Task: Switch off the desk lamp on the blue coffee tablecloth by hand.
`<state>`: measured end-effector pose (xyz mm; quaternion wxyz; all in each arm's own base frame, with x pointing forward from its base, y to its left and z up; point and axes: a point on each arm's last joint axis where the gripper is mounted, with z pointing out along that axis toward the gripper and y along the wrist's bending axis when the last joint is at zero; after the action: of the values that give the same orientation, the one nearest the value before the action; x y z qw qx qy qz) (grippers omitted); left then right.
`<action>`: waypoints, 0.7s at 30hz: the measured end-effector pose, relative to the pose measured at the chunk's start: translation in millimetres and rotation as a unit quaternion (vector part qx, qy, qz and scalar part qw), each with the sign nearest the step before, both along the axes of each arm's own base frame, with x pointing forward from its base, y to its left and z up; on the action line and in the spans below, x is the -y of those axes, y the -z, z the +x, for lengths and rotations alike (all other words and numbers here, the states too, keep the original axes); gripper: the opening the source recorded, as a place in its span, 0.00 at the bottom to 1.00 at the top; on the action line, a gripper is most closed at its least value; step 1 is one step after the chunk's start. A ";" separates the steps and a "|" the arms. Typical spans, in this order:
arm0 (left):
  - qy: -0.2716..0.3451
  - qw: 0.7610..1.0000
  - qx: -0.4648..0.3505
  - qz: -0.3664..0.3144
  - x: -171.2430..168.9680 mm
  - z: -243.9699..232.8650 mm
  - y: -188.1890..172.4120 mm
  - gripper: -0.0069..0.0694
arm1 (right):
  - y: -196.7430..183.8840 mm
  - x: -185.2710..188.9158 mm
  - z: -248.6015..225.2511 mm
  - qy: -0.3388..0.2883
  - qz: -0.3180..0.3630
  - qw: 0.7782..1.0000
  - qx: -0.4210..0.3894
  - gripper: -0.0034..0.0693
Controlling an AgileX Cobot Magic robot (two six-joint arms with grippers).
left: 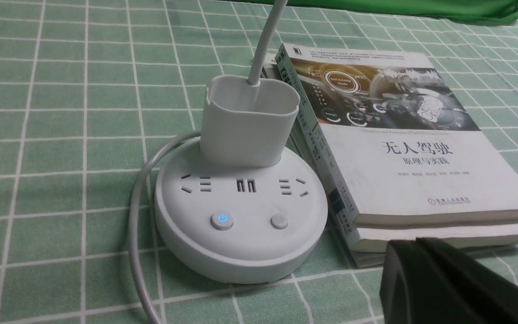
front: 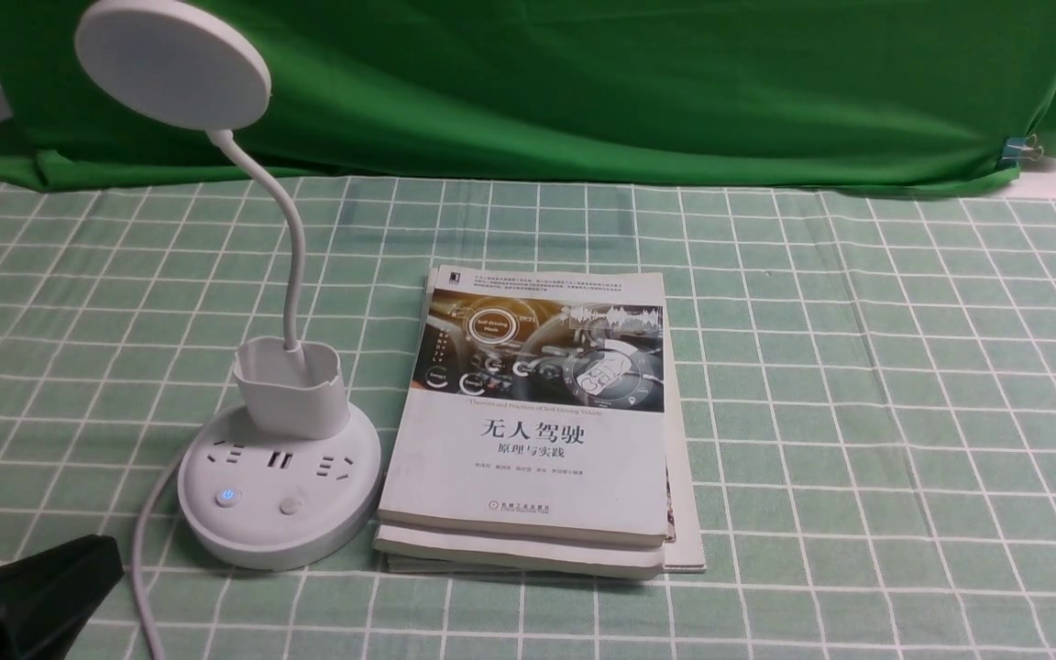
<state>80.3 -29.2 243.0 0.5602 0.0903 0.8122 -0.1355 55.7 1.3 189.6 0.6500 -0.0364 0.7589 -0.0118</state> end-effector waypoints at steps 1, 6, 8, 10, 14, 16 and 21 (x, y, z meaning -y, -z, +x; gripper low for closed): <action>0.000 1.000 0.001 0.005 -0.3 0.1 0.1 0.09 | 0.0 0.0 0.0 0.000 0.000 1.000 0.000 0.38; 0.001 1.000 0.007 0.025 -1.5 0.4 0.3 0.09 | 0.0 0.0 0.0 0.000 0.000 1.000 0.000 0.38; 0.001 1.000 0.008 0.030 -1.8 0.1 1.5 0.09 | 0.0 0.0 0.0 0.000 0.000 1.000 0.000 0.38; -0.002 0.999 0.013 0.039 -3.2 -0.9 4.3 0.09 | 0.0 0.0 0.0 0.000 0.000 1.000 0.000 0.38; -0.042 0.998 0.044 0.033 -10.8 -6.0 11.8 0.09 | 0.0 0.0 0.0 0.000 0.000 1.000 0.000 0.38; -0.075 0.995 0.067 0.024 -16.3 -11.5 15.9 0.09 | 0.0 0.0 0.0 0.000 0.000 1.000 0.000 0.38; -0.145 0.984 0.103 0.020 -25.7 -23.2 34.3 0.09 | 0.0 0.0 0.0 0.000 0.000 1.000 0.000 0.38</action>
<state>57.1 -3.4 208.8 0.6524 -0.0035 0.7574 -0.0263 55.7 1.3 189.6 0.6500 -0.0364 0.7589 -0.0118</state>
